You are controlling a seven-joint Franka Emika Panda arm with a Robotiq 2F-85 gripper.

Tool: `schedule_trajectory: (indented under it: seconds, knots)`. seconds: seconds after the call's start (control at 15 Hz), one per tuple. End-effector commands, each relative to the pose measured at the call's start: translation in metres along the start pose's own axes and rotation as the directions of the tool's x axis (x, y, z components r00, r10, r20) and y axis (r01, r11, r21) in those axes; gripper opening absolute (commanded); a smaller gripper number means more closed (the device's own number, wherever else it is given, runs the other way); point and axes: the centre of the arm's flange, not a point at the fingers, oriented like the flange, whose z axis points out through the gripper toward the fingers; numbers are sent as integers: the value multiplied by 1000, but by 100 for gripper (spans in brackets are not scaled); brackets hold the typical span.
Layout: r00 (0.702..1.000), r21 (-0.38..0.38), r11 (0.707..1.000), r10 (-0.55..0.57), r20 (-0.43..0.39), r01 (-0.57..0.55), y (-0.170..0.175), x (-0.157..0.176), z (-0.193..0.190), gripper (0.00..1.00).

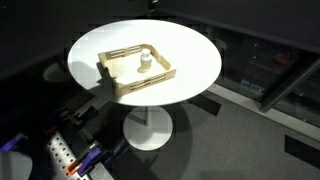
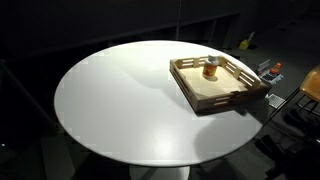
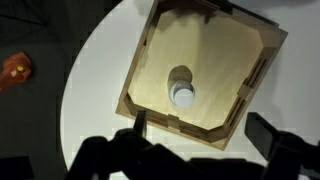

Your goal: Put the lid on the bottle

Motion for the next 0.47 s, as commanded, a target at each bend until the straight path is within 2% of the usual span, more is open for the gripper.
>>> schedule_trajectory:
  seconds: [0.0, 0.4]
  knots:
    - [999, -31, 999, 33, -4, -33, 0, -7, -36, 100]
    - [1000, -12, 1000, 10, -2, -10, 0, -8, -25, 100]
